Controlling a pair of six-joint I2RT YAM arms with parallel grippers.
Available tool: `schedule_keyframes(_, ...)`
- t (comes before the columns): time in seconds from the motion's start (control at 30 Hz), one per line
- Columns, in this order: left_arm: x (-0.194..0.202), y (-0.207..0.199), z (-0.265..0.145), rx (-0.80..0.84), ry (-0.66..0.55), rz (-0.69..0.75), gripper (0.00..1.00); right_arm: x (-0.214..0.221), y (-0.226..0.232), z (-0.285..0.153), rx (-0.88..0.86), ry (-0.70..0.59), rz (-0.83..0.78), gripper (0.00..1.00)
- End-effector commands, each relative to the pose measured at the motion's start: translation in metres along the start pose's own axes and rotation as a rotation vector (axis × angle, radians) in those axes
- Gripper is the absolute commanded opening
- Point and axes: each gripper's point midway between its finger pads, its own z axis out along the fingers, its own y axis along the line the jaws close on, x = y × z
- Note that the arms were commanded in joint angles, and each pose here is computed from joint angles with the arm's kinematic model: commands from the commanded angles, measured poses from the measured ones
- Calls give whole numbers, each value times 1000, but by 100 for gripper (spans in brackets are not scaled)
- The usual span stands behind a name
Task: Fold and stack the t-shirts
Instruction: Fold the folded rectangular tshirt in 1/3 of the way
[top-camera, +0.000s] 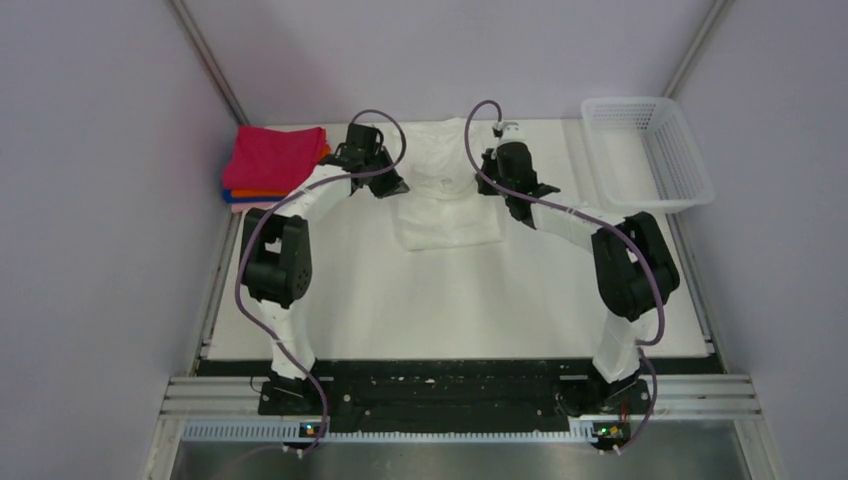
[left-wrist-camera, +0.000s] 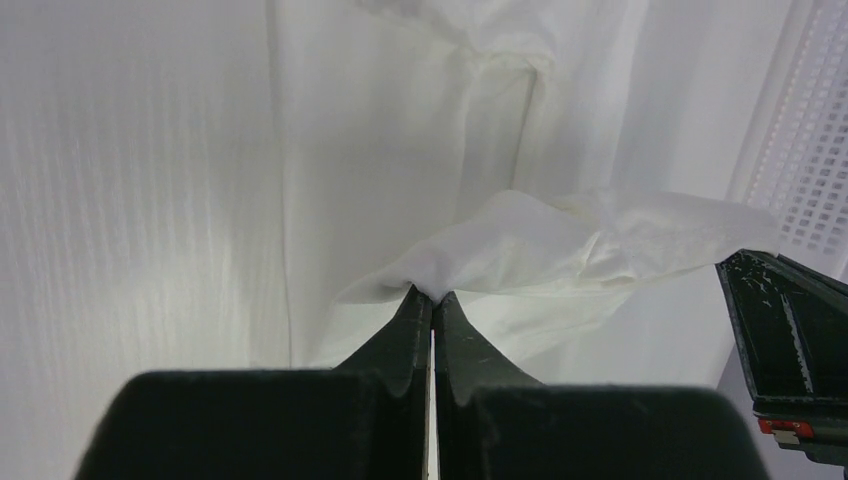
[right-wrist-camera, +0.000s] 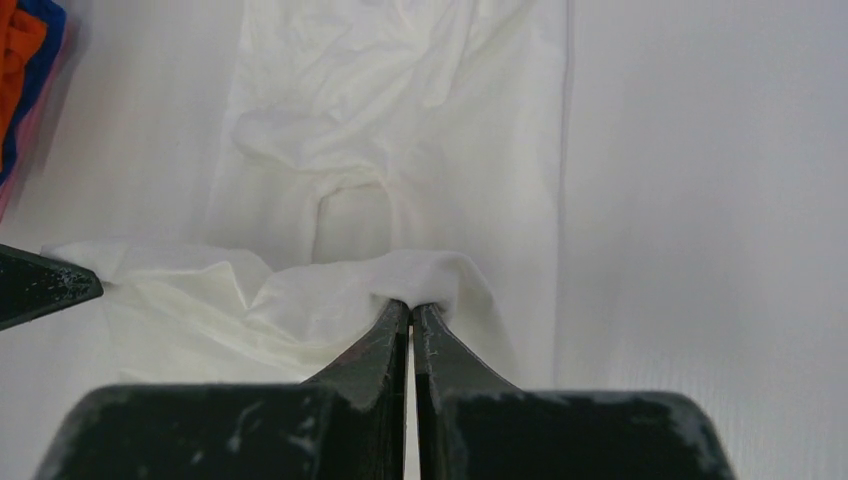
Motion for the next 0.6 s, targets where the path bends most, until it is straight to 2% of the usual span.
schedule_keyframes(0.0,-28,-7,12,56,-20,36,0,-33,-4,24,-18,-79,-13,0)
schedule_keyframes(0.2,-42,3,44,48,-3,39,1,-24,-13,54,-22,-51,-8,0)
schedule_keyframes(0.27,-48,5,52,40,6,25,12,-19,-17,65,-25,-26,0,0)
schedule_keyframes(0.3,-50,5,53,39,8,21,20,-18,-20,71,-12,-13,11,10)
schedule_keyframes(0.37,-56,3,53,45,-1,20,48,-18,-27,78,15,-2,19,46)
schedule_keyframes(0.47,-73,-6,40,47,-54,43,91,-32,-30,76,42,-34,25,77)
schedule_keyframes(0.5,-79,-9,33,42,-74,52,97,-37,-29,72,40,-45,30,83)
schedule_keyframes(0.57,-83,-13,19,36,-95,63,99,-42,-26,61,27,-58,31,98)
